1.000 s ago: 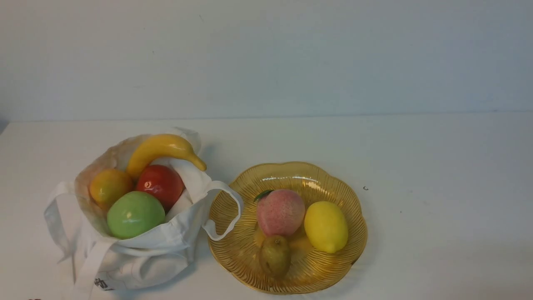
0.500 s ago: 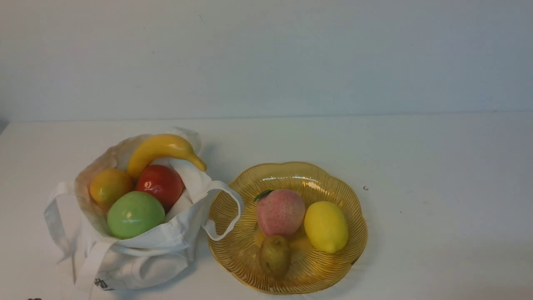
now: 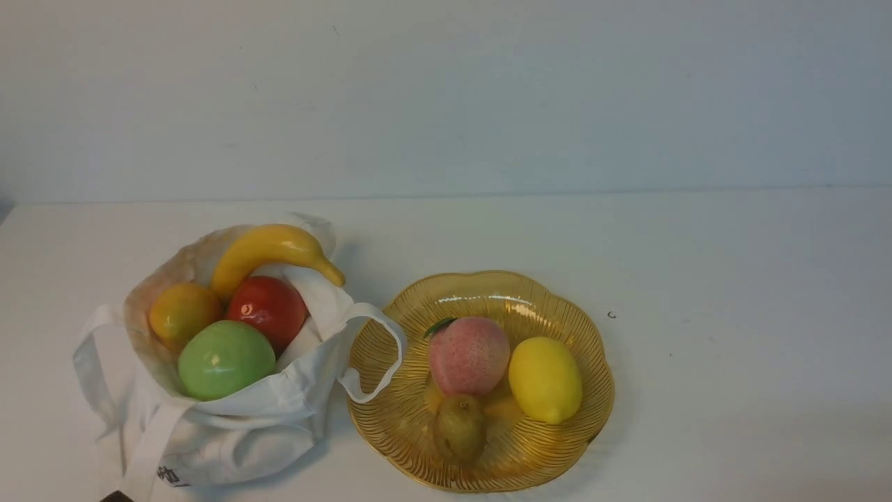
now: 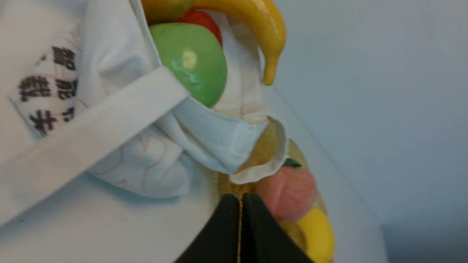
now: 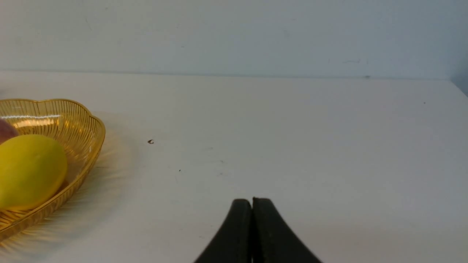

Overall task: Take the fruit out of the cloth bag on the white table and place them on a plate.
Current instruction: 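Reach into the white bag and grasp the banana with the left gripper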

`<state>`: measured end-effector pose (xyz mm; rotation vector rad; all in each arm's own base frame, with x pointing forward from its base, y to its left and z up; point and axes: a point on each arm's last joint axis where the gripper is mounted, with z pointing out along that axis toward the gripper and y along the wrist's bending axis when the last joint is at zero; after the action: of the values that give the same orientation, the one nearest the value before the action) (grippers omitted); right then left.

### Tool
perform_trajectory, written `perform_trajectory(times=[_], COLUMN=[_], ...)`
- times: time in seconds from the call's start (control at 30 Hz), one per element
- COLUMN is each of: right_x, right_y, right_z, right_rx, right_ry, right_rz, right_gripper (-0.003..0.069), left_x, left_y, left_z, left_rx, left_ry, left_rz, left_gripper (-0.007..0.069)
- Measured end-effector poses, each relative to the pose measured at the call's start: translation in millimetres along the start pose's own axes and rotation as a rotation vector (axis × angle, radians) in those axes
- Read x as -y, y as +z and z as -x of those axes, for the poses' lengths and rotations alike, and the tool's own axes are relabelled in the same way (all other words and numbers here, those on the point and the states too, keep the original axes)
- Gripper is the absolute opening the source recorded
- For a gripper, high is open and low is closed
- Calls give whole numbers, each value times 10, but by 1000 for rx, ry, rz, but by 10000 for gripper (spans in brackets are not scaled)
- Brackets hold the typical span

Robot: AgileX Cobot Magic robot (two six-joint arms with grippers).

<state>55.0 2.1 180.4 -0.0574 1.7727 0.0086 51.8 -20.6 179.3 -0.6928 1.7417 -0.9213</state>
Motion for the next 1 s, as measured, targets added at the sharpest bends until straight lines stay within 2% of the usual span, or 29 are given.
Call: perform_trajectory(times=[0.1,0.2,0.27,0.3,0.43,0.5,0.57,0.67,0.73,0.77,0.8,1.0], right_x=[0,0,0,0,0,0,0,0,0,0,0,0], right_y=[0,0,0,0,0,0,0,0,0,0,0,0], right_z=[0,0,0,0,0,0,0,0,0,0,0,0], right_rx=[0,0,0,0,0,0,0,0,0,0,0,0], right_ry=[0,0,0,0,0,0,0,0,0,0,0,0], right_rz=[0,0,0,0,0,0,0,0,0,0,0,0], right_gripper=[-14,-14,-14,-14,-14,-14,-14,-14,-14,-14,-14,-14], left_x=[37,226,504,515,873,966,1073,1141,1174,1191,1191,1152], left_y=[-5,-48,-46,-26,132,306,495,730,904,1063,1080,1628], left_z=[23,115,265,278,545,673,812,920,974,997,998,962], left_rx=[18,0,-90,-106,-332,-476,-552,-590,-615,-633,-635,-644], left_ry=[-47,-27,87,107,316,409,468,489,490,478,477,389], left_rz=[-29,-39,37,59,265,392,458,492,502,494,493,386], left_gripper=[-8,-8,-8,-8,-8,-8,-4,11,39,79,79,325])
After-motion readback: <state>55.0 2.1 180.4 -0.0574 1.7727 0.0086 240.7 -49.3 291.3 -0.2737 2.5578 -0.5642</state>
